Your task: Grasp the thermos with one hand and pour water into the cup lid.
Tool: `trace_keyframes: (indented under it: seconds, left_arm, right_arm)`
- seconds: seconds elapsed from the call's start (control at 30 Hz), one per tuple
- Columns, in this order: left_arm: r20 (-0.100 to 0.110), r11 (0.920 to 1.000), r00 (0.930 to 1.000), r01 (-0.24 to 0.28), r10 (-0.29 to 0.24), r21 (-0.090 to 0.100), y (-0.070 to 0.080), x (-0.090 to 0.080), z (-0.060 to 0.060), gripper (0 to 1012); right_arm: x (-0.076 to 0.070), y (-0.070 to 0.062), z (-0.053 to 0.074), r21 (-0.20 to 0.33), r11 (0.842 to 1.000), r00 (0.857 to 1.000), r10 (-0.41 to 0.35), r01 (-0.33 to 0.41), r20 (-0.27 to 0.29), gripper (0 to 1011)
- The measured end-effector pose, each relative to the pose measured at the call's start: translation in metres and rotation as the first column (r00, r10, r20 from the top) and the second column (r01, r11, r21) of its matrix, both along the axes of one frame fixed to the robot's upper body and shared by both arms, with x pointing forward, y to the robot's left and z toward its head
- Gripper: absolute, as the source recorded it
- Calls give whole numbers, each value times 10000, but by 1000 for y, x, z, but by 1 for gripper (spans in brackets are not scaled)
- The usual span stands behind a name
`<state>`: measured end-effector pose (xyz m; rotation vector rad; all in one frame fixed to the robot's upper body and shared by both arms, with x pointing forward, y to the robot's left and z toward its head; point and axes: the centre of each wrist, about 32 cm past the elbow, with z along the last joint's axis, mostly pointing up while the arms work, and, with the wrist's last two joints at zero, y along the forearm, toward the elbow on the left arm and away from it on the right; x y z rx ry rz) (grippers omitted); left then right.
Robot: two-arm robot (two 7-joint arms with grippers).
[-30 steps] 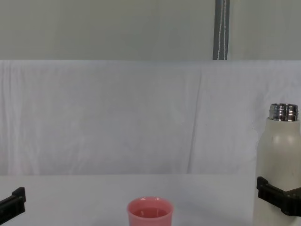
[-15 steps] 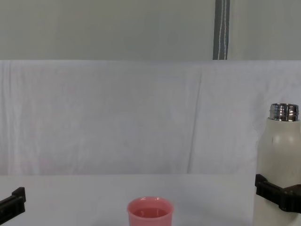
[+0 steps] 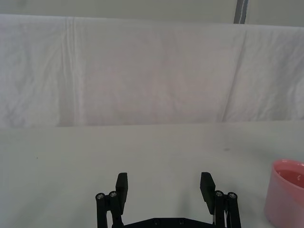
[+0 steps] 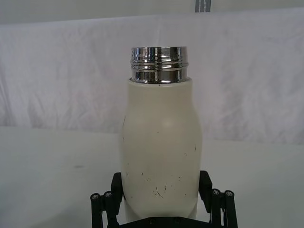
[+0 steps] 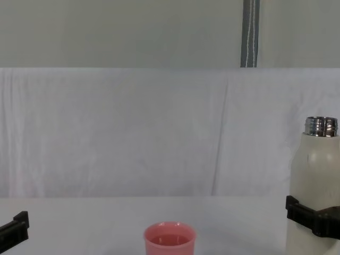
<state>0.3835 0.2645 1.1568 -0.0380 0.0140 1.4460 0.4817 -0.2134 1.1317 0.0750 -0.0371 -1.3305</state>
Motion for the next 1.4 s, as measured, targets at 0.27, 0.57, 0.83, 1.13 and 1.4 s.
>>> trace_keyframes:
  seconds: [0.27,0.57,0.83,1.13,1.4]
  left_arm:
    - [-1,10000,10000,0,0,0,0,0,0,1001]
    - [-1,10000,10000,0,0,0,0,0,0,1001]
    - [0,10000,10000,0,0,0,0,0,0,1001]
    - [0,10000,10000,0,0,0,0,0,0,1001]
    - [-1,10000,10000,0,0,0,0,0,0,1001]
  right_arm:
    - [0,0,0,-3,10000,10000,1,-1,-9,1001]
    - [-1,0,0,-5,10000,10000,4,-4,-9,950]
    - [-1,0,0,-8,10000,10000,4,-4,-8,950]
    - [0,-1,6,-115,9998,9998,145,-143,144,950]
    - [3,-6,22,-501,9984,9978,274,-244,598,950]
